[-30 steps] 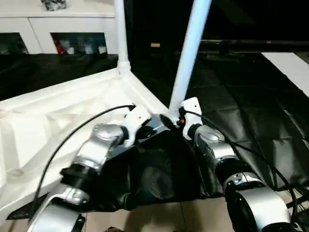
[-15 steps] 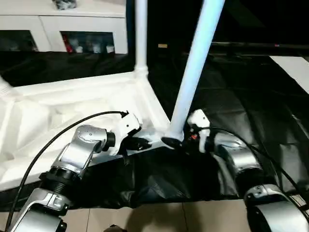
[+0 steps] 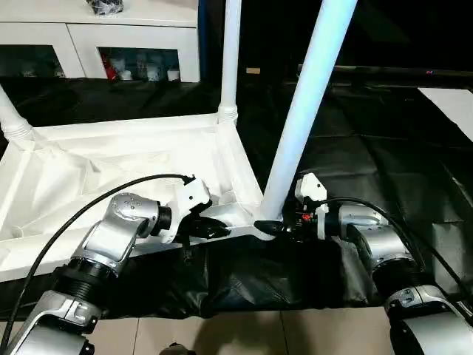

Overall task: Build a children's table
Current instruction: Rotate leg to tighten

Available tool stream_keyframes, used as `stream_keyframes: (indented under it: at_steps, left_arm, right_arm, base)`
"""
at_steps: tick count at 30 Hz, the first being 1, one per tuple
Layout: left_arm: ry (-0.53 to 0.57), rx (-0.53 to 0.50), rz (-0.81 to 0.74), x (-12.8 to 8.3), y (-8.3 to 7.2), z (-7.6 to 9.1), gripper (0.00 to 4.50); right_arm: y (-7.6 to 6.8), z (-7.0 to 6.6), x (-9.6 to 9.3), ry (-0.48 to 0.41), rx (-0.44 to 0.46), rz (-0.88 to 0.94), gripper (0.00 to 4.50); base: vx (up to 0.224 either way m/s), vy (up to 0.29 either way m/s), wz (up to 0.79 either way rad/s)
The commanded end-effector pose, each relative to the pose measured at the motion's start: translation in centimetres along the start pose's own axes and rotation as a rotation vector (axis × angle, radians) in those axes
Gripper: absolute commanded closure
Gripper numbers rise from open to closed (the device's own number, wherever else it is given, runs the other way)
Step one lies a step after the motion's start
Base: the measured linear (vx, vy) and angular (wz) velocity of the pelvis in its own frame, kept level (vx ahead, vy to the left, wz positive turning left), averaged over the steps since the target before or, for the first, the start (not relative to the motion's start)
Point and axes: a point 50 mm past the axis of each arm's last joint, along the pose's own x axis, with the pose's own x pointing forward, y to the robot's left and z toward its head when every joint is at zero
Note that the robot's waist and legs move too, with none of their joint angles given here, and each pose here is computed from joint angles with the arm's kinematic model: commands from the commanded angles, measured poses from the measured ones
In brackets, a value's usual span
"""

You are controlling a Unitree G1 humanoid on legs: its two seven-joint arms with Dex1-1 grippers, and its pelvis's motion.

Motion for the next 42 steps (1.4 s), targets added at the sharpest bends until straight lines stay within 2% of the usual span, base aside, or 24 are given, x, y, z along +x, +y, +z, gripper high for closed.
stream_keyframes:
  at_steps: [1,5,6,8,10,11,15,18,20,22,23,25,27,28,30,31,32,33,36,42]
  left_arm:
    - [-0.09,0.067,0.078,0.3,0.6,2.6,4.5]
    - [-0.102,0.059,0.146,0.7,0.9,2.9,4.5]
    - [-0.104,0.061,0.198,1.1,1.1,3.0,4.5]
    - [-0.104,0.057,0.214,1.2,1.2,3.1,4.5]
    - [-0.111,0.026,0.289,1.9,1.6,3.5,4.5]
    - [-0.134,-0.01,0.356,2.9,1.8,4.4,4.5]
    - [-0.16,-0.041,0.415,4.5,1.8,5.6,4.5]
    - [-0.167,-0.027,0.437,5.9,1.5,6.3,4.5]
    - [-0.169,-0.022,0.433,6.3,1.3,6.4,4.5]
    - [-0.171,-0.01,0.429,6.6,1.2,6.8,4.5]
    - [-0.171,-0.01,0.429,6.6,1.2,6.8,4.5]
    - [-0.169,0.002,0.407,6.4,1.1,6.7,4.5]
    - [-0.162,0.019,0.399,5.9,1.1,6.3,4.5]
    - [-0.162,0.02,0.397,5.8,1.1,6.3,4.5]
    - [-0.161,0.029,0.385,5.5,1.1,6.0,4.5]
    - [-0.162,0.051,0.353,4.8,1.1,5.6,4.5]
    - [-0.162,0.051,0.353,4.8,1.1,5.6,4.5]
    - [-0.152,0.066,0.319,4.0,1.0,4.9,4.5]
    - [-0.142,0.081,0.271,3.1,0.9,4.3,4.5]
    - [-0.134,0.096,0.184,1.8,0.7,3.8,4.5]
  right_arm:
    - [2.5,-0.7,2.7,0.028,0.008,0.194,1.73]
    - [2.2,-0.4,3.2,-0.003,0.021,0.114,1.77]
    - [1.6,-0.4,3.8,-0.005,0.065,-0.005,1.78]
    - [1.4,-0.5,4.0,-0.003,0.078,-0.042,1.78]
    - [0.8,-0.6,4.8,-0.003,0.106,-0.184,1.78]
    - [0.2,-0.5,5.9,-0.007,0.159,-0.361,1.78]
    - [-0.4,0.4,7.3,-0.035,0.246,-0.565,1.78]
    - [-0.3,1.6,8.8,-0.073,0.273,-0.612,1.78]
    - [-0.1,1.9,9.2,-0.076,0.256,-0.6,1.78]
    - [0.2,2.5,9.7,-0.076,0.179,-0.556,1.22]
    - [0.2,2.5,9.7,-0.076,0.179,-0.556,1.08]
    - [-0.1,2.5,9.3,-0.093,0.211,-0.545,1.02]
    - [-0.6,2.4,8.5,-0.09,0.196,-0.555,0.87]
    - [-0.7,2.4,8.4,-0.087,0.191,-0.556,0.62]
    - [-0.9,2.2,7.9,-0.068,0.162,-0.556,0.58]
    - [-1.4,1.9,6.9,-0.04,0.11,-0.56,0.5]
    - [-1.4,1.9,6.9,-0.04,0.11,-0.56,0.33]
    - [-1.9,1.7,5.8,-0.035,0.091,-0.553,0.33]
    - [-2.4,1.5,4.6,-0.021,0.057,-0.523,0.33]
    - [-2.7,1.0,2.2,0.002,0.004,-0.413,0.33]
  base:
    - [0.0,0.0,0.0]
    - [0.0,0.0,0.0]
    - [0.0,0.0,0.0]
    - [0.0,0.0,0.0]
    - [0.0,0.0,0.0]
    - [0.0,0.0,0.0]
    - [0.0,0.0,0.0]
    - [0.0,0.0,0.0]
    - [0.0,0.0,0.0]
    - [0.0,0.0,0.0]
    - [0.0,0.0,0.0]
    - [0.0,0.0,0.0]
    - [0.0,0.0,0.0]
    - [0.0,0.0,0.0]
    - [0.0,0.0,0.0]
    - [0.0,0.0,0.0]
    - [0.0,0.0,0.0]
    - [0.0,0.0,0.0]
    - [0.0,0.0,0.0]
    - [0.0,0.0,0.0]
